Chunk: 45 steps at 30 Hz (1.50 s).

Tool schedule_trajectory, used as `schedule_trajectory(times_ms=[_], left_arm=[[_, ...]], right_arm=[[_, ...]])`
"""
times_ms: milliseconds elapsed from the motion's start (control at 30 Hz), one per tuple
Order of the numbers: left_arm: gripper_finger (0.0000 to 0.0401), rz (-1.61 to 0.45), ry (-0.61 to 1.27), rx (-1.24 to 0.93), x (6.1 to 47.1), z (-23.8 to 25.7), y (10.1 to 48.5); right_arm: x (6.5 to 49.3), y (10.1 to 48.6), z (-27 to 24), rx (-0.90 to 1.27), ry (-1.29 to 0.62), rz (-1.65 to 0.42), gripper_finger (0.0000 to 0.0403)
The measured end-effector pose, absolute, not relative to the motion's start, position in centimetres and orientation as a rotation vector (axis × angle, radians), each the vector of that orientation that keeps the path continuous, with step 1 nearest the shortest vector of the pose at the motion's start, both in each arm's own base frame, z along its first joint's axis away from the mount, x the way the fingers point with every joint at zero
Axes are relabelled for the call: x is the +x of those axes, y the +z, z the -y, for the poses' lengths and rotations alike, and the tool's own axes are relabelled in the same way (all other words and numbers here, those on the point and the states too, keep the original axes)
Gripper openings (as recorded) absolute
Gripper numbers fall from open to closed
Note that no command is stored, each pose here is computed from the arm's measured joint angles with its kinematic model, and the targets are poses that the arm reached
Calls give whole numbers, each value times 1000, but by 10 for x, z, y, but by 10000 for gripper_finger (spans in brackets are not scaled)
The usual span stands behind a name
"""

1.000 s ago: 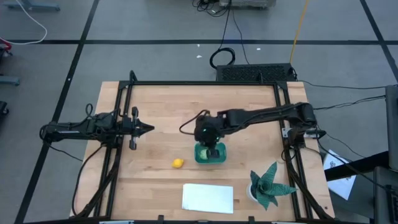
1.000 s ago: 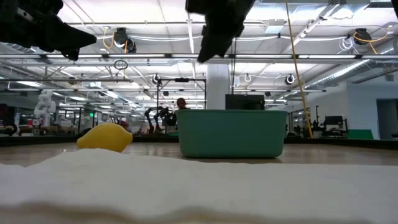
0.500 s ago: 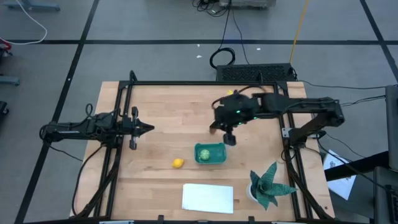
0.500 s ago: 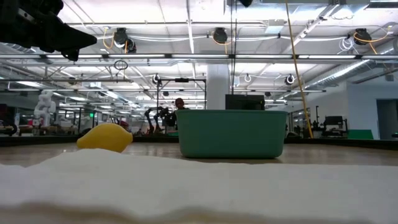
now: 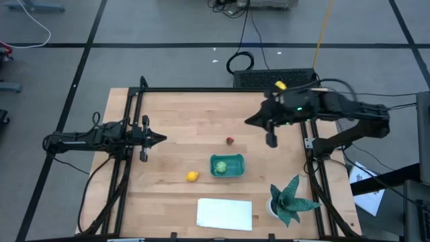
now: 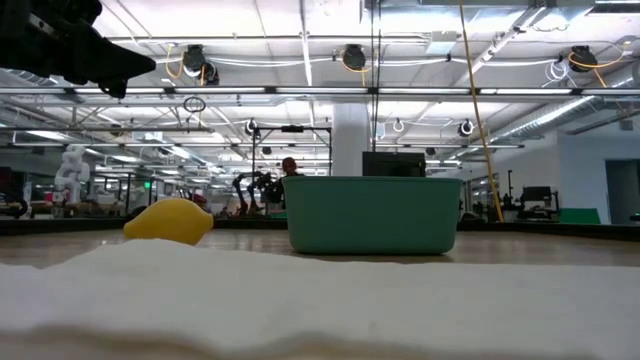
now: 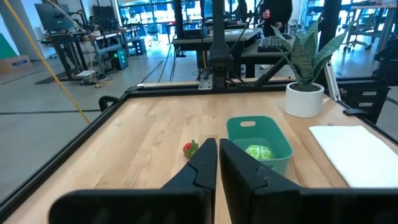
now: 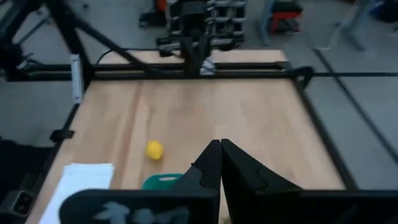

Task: Pick and placing Produce into tupperware
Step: Put the lemon into the bin

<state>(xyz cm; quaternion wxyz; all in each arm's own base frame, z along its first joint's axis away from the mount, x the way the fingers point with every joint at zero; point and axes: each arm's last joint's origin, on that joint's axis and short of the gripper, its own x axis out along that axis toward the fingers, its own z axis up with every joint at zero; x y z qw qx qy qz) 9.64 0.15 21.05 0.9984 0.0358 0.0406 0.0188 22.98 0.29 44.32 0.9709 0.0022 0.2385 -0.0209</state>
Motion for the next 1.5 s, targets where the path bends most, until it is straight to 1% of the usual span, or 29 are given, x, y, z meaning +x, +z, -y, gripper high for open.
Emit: schedule_trajectory(times_ms=[100,267,533,600,767,967,1233,1500], left_arm=[[24,-82,38,72,96,-1,210],[24,-87,37,72,96,-1,210],[24,-88,38,72,96,-1,210],[24,-88,38,72,96,-1,210],[24,-88,38,72,96,-1,210],[24,-88,38,72,96,-1,210],[24,-87,38,72,96,-1,210],[24,-87,38,71,96,-1,210]], right_arm=[[213,450,-2,-15,-83,-455,0],[186,453,-1,-47,-79,-405,0],[139,448,0,-27,-76,-288,0],[129,444,-1,-7,-42,-257,0],[111,424,-4,-13,81,-174,0],[99,391,-4,41,74,-74,0],[97,347,-4,67,76,30,0],[94,310,-3,72,72,57,0]])
